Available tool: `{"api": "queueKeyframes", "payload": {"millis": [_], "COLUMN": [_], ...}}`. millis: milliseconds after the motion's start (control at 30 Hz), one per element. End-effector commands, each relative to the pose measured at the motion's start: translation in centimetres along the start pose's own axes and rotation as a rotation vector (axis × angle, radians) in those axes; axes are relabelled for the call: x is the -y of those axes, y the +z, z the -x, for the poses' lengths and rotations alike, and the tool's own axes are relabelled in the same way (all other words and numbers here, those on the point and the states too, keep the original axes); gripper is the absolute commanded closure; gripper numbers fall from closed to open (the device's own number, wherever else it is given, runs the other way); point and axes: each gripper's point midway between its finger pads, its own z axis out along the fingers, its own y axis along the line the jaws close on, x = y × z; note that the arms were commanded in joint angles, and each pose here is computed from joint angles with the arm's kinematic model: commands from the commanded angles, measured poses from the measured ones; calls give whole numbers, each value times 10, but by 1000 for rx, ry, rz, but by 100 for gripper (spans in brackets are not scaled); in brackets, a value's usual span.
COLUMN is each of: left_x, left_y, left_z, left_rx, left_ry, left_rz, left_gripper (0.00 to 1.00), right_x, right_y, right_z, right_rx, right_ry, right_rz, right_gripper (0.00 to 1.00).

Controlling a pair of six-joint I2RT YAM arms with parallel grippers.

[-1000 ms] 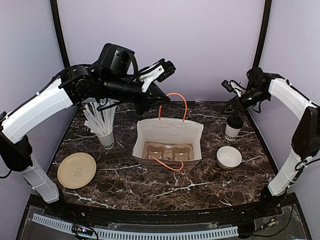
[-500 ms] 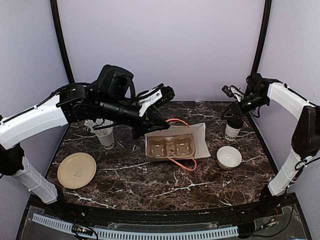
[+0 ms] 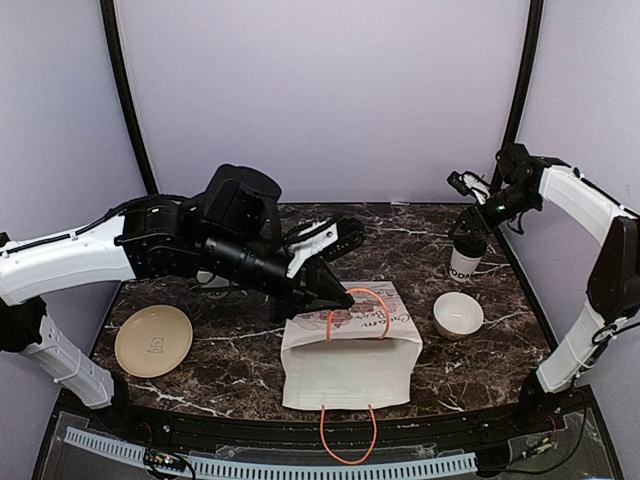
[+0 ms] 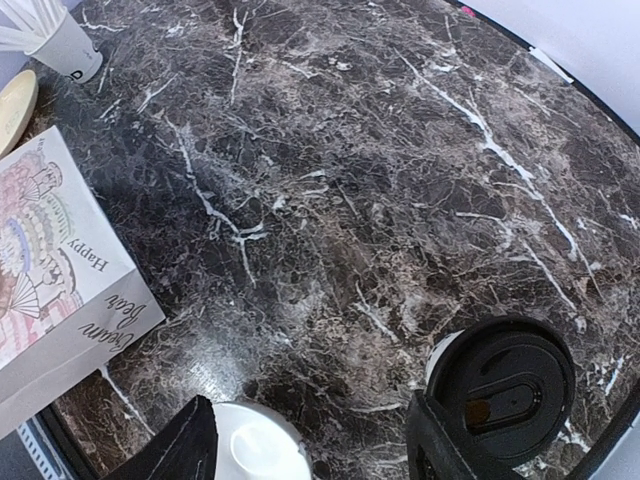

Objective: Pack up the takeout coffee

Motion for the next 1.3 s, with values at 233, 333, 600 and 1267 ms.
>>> {"api": "queueKeyframes", "payload": {"millis": [233, 333, 600, 1267], "left_x": [-46, -82, -136, -184], "left_y": [-22, -16, -4, -13], "left_z": [49, 43, 47, 56], "left_rx": [68, 34, 21, 25], "left_ry": [88, 47, 38, 15], "left_rz": [222, 269, 354, 499], "left_gripper": [100, 100, 98, 83], "right_x": [55, 65, 85, 105], "right_y": [-12, -6, 13, 32], "right_z": [11, 7, -11, -29], "right_rx": [-35, -79, -201, -297], "right_ry": [8, 32, 96, 179], "right_rz": [-286, -307, -321, -314], "right_gripper": [29, 27, 22, 22]}}
